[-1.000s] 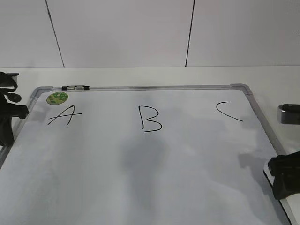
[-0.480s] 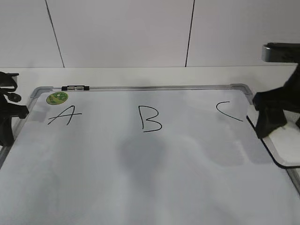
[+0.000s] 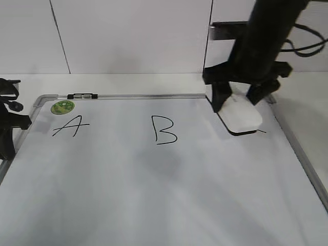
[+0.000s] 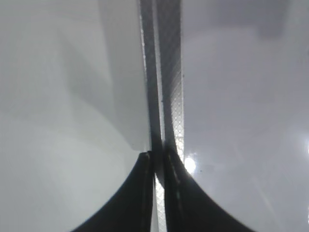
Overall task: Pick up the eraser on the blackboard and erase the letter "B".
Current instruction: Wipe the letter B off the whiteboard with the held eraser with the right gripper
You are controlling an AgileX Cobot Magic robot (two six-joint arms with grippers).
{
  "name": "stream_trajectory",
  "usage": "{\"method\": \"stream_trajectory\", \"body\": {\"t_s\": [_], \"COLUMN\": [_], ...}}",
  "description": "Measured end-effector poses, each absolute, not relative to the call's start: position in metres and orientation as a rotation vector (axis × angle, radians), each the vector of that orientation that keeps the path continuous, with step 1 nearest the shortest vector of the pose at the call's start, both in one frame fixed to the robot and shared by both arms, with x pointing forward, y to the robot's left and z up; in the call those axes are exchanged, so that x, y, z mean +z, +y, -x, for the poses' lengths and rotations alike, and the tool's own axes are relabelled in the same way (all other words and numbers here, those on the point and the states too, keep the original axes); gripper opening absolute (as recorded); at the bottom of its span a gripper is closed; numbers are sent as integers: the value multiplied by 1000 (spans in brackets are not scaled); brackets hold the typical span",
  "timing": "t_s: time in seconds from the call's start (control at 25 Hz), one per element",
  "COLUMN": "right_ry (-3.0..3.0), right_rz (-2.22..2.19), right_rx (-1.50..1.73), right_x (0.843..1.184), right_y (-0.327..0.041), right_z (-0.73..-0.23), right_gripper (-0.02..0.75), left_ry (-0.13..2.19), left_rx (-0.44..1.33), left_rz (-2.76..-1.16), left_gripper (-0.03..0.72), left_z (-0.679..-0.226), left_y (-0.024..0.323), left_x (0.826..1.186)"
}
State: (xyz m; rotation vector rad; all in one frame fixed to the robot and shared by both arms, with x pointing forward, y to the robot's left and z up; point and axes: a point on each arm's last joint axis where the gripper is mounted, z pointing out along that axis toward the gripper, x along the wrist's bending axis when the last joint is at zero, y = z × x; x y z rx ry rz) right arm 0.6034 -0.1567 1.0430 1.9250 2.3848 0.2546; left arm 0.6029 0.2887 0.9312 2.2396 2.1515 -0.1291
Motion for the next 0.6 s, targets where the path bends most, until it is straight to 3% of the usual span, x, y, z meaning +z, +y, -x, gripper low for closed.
{"method": "stream_trajectory", "body": {"t_s": [0.28, 0.6], "right_ry": [2470, 2471], "right_rz": [-1807, -1777], "right_rx": [254, 212], "right_x": [1006, 963], "right_y": [-103, -86], "right_z": [-644, -677], "right_gripper": [572, 571], "left_ry": [2152, 2154], "left_rx": [-133, -140], "left_rz": [-2235, -2230], "left_gripper": [16, 16], "left_z": [-603, -603], "left_y": [288, 288], "left_x": [931, 931]}}
